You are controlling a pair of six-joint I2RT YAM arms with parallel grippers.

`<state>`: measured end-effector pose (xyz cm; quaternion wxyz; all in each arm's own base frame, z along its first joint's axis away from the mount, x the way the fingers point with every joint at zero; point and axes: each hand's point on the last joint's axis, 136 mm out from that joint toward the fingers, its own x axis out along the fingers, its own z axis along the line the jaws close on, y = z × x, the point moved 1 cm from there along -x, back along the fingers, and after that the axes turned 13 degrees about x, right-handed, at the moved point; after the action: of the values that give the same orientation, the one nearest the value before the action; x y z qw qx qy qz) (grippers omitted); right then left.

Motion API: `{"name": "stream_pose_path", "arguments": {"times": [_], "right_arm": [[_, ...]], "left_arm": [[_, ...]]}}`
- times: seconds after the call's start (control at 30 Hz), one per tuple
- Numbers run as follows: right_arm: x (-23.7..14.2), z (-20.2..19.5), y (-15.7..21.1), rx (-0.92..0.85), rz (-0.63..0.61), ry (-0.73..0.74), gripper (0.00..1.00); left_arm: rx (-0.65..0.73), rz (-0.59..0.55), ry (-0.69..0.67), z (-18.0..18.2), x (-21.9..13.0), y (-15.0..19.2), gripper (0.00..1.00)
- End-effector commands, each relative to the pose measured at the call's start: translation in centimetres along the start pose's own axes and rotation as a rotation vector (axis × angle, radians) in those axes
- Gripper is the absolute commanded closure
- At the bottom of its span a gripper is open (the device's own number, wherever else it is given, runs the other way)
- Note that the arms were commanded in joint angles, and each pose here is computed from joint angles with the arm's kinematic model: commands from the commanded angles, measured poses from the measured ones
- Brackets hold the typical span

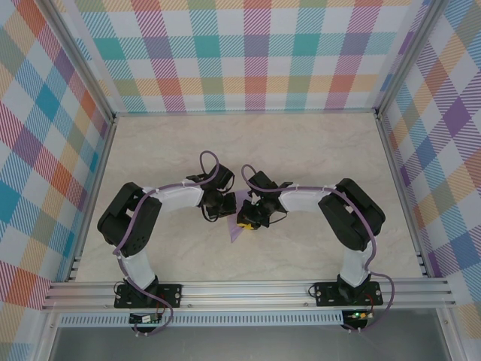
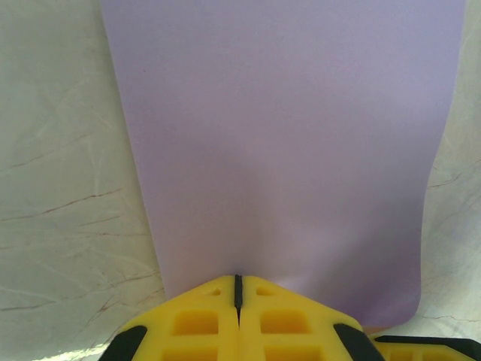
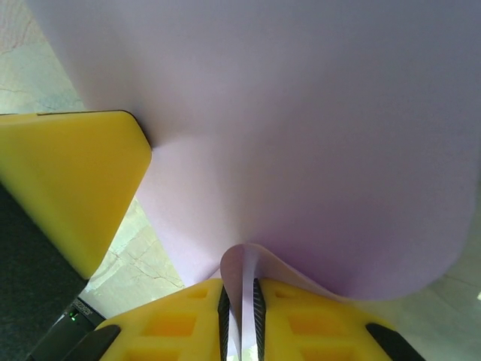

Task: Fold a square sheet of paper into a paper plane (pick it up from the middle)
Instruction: Third fold the triangle at the center of the table.

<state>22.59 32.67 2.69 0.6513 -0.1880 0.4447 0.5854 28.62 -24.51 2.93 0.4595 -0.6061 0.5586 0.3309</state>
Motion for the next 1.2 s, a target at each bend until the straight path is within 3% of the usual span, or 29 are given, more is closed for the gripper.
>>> {"name": "stream_pose_path", "arguments": {"times": [0.0,0.23,1.17], "right_arm": [[-0.01,0.59,0.40,-0.030,0.019,-0.007,0.82],[-0.09,1.23,0.45,-0.059,0.024,-0.025,0.91],[0.76,1.14,-0.06,-0.066,0.019,-0.021,0.92]], "left_arm": [[0.003,0.028,-0.025,0.76,0.19,0.43,0.96],[0.003,0.031,-0.027,0.82,0.27,0.55,0.96],[0.003,0.034,-0.025,0.80,0.24,0.56,0.96]]}}
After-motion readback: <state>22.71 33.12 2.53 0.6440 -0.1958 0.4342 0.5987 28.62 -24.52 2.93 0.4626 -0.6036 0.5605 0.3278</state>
